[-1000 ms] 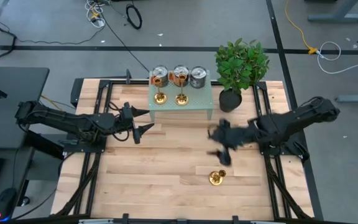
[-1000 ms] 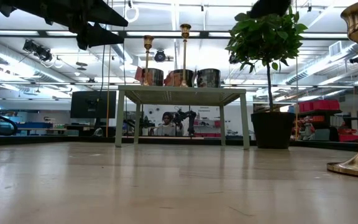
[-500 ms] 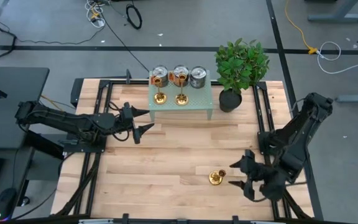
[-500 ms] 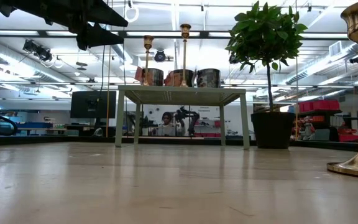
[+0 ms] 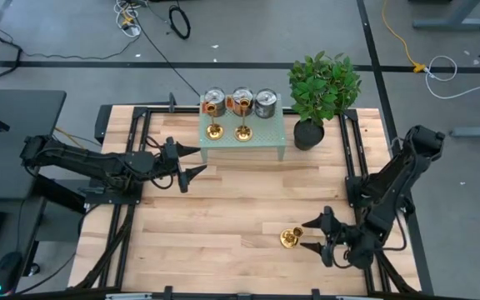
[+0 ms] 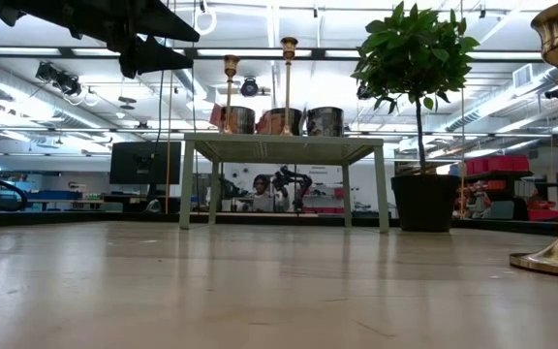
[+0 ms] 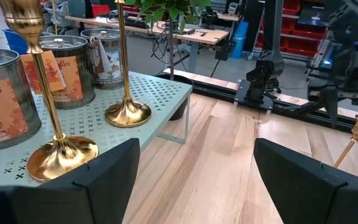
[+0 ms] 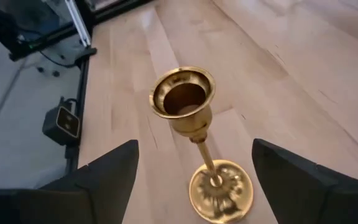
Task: Pick & Place candle stick holders
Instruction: Put the gold candle holder on the shelf aligned with the other gold candle holders
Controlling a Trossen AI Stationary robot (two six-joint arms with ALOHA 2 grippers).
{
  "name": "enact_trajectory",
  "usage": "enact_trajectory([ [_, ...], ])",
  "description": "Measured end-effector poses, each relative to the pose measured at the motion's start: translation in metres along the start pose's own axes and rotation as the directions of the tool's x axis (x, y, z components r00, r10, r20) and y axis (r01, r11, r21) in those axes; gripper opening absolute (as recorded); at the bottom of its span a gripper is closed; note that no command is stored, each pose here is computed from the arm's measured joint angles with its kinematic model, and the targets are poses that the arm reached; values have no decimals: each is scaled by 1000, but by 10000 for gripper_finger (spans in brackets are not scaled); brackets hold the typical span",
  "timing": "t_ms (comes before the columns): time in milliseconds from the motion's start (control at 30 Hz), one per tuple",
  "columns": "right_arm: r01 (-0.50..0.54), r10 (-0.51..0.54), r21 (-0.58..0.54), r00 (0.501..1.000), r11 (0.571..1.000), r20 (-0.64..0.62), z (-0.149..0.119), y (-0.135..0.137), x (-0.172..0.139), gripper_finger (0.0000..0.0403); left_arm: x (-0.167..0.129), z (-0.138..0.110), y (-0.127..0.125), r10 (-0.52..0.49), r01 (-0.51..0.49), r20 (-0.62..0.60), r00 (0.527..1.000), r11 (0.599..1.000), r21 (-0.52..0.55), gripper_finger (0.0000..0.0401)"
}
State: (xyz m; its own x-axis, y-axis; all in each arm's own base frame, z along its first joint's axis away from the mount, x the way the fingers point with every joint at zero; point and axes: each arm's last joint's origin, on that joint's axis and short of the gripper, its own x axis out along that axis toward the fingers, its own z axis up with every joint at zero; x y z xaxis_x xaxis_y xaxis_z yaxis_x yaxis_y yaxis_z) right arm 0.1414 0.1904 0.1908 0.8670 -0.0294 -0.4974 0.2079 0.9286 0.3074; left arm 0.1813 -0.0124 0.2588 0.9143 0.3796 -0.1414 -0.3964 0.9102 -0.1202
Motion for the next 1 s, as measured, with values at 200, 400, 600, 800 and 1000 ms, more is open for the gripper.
enact_trajectory([
  [200, -36, 34, 33, 999, 999, 41, -16, -12, 9, 317, 0, 0, 0, 0, 0, 0, 1000, 1000, 0, 327],
  [400, -73, 67, 87, 996, 994, 62, -32, -23, 23, 317, 0, 0, 0, 0, 0, 0, 1000, 1000, 0, 327],
  [600, -89, 86, 56, 994, 994, 68, -37, -19, 40, 317, 0, 0, 0, 0, 0, 0, 1000, 1000, 0, 327],
  [800, -64, 64, -3, 995, 998, 74, -41, -13, 57, 284, 0, 0, 0, 0, 0, 1, 1000, 1000, -1, 327],
  [1000, -49, 50, -15, 997, 999, 67, -44, -7, 65, 187, 0, 0, 0, 0, 0, 0, 1000, 1000, 0, 327],
])
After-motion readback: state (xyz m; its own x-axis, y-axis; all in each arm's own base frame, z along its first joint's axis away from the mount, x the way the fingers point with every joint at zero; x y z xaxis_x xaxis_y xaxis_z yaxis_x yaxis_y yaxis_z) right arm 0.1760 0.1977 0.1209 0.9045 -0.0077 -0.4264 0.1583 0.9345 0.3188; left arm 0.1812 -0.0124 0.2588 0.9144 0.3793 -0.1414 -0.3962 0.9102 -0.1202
